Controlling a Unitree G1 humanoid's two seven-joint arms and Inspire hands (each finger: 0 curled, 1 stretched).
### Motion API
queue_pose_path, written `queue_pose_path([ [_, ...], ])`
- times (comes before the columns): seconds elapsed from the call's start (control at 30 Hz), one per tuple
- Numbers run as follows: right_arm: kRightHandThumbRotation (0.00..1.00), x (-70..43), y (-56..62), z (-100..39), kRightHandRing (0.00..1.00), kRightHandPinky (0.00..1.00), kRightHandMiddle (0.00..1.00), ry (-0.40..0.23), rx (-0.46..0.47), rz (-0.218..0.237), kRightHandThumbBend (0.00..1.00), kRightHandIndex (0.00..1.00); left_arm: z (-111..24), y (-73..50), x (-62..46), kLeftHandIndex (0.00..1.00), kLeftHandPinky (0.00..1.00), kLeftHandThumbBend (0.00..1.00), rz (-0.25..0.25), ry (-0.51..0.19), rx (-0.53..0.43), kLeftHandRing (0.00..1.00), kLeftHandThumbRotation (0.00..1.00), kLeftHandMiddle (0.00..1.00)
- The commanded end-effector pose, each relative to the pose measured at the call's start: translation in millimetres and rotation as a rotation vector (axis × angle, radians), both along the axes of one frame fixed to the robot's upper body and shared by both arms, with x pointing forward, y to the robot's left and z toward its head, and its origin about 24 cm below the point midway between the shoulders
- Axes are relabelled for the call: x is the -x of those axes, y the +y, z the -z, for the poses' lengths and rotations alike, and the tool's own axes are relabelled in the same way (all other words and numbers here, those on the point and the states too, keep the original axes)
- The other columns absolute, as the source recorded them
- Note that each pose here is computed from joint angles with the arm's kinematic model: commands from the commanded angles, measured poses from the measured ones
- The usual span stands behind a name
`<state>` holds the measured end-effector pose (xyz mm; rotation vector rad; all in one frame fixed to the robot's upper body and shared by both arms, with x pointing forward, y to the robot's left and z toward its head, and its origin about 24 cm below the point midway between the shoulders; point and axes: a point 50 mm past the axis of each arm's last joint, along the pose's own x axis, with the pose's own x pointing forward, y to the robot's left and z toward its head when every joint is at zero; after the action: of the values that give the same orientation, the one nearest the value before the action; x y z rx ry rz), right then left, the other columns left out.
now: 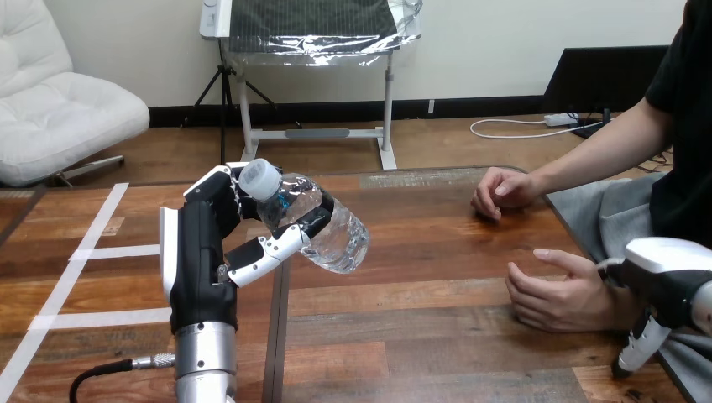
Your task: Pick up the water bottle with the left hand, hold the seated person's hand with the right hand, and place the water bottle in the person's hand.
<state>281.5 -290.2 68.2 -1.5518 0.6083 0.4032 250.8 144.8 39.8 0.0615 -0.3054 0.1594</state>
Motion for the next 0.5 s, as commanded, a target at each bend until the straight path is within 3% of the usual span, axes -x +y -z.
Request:
queue_pose_path([
  [0.0,0.06,-22.4,-1.1,-23.7,0.95,0.89,0.94,-0.057,0.058,-0.014,0.76,0.91,-29.1,-1.6,-9.2,0.49,0.46,0.63,0.01,-0.135,0.009,0.43,0.0,0.43],
  [0.47,0.06,-29.8,-3.4,-10.9,0.93,0.88,0.92,-0.031,0.077,-0.02,0.74,0.89,-28.6,0.7,-9.7,0.49,0.45,0.63,0.003,-0.14,0.0,0.42,0.0,0.43],
])
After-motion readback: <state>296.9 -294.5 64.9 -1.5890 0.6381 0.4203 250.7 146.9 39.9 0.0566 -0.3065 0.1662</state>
